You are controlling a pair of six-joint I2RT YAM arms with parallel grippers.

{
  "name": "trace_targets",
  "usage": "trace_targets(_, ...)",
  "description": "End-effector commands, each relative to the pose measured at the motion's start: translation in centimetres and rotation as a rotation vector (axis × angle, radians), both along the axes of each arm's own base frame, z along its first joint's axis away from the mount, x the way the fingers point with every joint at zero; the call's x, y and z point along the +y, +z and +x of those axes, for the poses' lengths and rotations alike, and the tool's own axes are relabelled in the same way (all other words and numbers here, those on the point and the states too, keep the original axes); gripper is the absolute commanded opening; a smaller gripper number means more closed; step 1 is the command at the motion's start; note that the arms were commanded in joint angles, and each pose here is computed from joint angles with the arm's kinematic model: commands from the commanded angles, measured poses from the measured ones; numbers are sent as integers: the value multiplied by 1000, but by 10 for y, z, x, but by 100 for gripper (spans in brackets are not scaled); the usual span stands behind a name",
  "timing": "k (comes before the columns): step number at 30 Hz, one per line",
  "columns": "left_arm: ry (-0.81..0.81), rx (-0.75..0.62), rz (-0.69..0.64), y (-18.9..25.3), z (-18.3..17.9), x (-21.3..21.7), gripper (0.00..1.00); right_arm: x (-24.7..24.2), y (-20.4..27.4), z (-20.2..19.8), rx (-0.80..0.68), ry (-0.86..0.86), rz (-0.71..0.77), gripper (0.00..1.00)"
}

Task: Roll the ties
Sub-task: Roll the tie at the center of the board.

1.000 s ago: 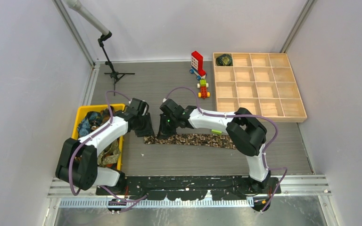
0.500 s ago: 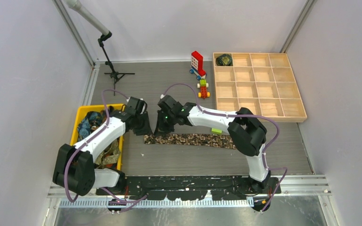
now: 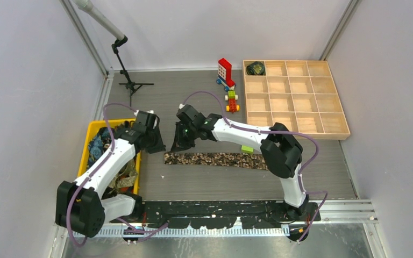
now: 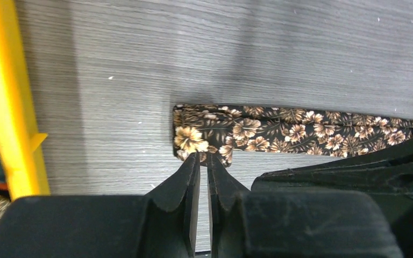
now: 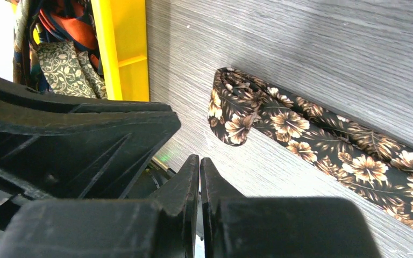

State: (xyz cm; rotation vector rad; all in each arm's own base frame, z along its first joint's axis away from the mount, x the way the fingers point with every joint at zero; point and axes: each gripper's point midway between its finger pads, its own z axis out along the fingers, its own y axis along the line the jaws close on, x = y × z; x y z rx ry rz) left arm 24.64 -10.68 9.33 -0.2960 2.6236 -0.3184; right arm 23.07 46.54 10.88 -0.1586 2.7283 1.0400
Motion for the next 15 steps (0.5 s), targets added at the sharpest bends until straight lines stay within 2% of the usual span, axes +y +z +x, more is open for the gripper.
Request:
trace_targets(1, 66, 11, 58, 2, -9, 27, 13, 17, 13, -2, -13, 40, 33, 11)
trace_targets(15, 125, -3, 49, -2, -20, 39, 14, 30, -22, 2, 30, 49, -14, 13)
